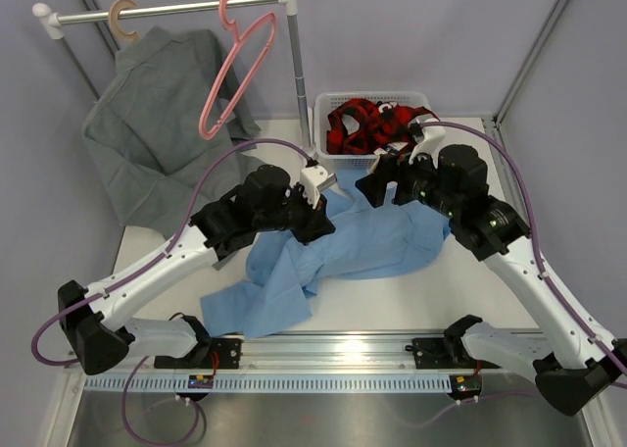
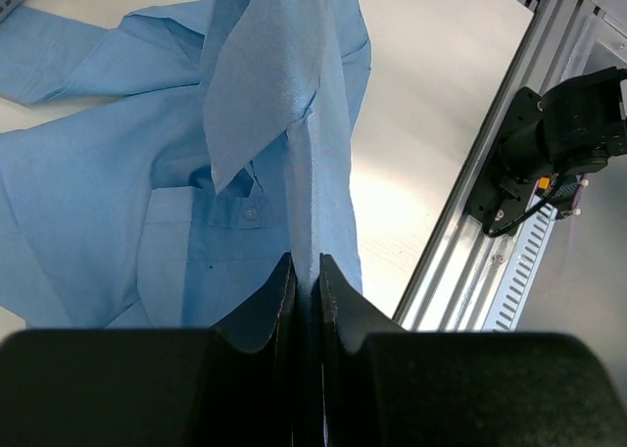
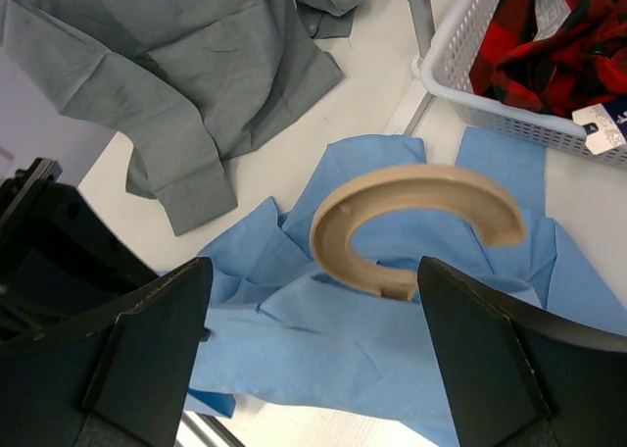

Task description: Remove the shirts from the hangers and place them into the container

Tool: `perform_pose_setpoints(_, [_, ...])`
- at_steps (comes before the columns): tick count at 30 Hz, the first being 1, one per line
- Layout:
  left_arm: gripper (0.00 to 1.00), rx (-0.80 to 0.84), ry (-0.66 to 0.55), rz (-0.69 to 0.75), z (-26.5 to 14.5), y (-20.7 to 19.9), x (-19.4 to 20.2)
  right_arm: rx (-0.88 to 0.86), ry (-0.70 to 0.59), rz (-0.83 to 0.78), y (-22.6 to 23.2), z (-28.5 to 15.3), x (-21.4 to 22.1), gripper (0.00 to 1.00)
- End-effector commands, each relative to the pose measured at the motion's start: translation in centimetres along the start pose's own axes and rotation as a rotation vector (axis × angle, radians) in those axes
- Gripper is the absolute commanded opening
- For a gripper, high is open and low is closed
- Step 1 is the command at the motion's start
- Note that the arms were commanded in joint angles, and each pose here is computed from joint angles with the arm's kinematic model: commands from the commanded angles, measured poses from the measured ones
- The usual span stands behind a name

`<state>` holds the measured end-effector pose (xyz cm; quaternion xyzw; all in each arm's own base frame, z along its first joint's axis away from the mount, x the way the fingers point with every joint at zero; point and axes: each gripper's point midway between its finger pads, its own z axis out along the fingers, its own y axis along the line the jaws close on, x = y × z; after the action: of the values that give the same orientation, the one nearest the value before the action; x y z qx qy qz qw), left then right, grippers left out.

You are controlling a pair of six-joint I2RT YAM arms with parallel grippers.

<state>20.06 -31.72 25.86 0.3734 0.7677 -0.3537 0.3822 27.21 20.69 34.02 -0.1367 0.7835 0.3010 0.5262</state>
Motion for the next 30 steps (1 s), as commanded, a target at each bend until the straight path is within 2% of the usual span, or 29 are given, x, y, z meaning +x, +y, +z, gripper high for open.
perform_pose_setpoints(1, [0.0,0.01,-0.119,0.049,-0.7,-0.8,-2.8,0.002,-0.097,-0.025,0.7,0.3,-3.1,0.94])
perform_pose_setpoints(6, [0.0,0.017,-0.119,0.054,-0.8,-1.1,-2.7,0.014,-0.095,-0.021,0.5,1.3,-3.3,0.88])
perform_pose_setpoints(9, [0.0,0.017,-0.116,0.057,-0.8,-1.1,-2.7,0.008,-0.084,-0.03,0.6,1.9,-3.2,0.79])
perform_pose_setpoints(10, [0.0,0.019,-0.114,0.057,-0.7,-1.1,-2.6,0.005,-0.083,-0.034,0.7,1.9,-3.2,0.79])
perform_pose_setpoints(14, [0.0,0.016,-0.11,0.058,-0.6,-1.1,-2.5,0.001,-0.066,-0.038,0.8,2.5,-2.8,0.65])
perform_pose_setpoints(20, [0.0,0.021,-0.11,0.063,-0.7,-1.2,-2.5,0.011,-0.062,-0.038,0.7,3.0,-2.8,0.54])
perform_pose_setpoints(23, [0.0,0.022,-0.109,0.063,-0.7,-1.2,-2.4,0.034,-0.07,-0.042,0.4,3.0,-2.8,0.44])
perform_pose_setpoints(24, [0.0,0.022,-0.11,0.065,-0.7,-1.2,-2.4,0.048,-0.077,-0.044,0.1,3.0,-2.9,0.36])
perform_pose_setpoints(30, [0.0,0.024,-0.113,0.063,-0.8,-1.3,-2.4,0.108,-0.11,-0.071,-1.0,2.1,-3.2,0.11])
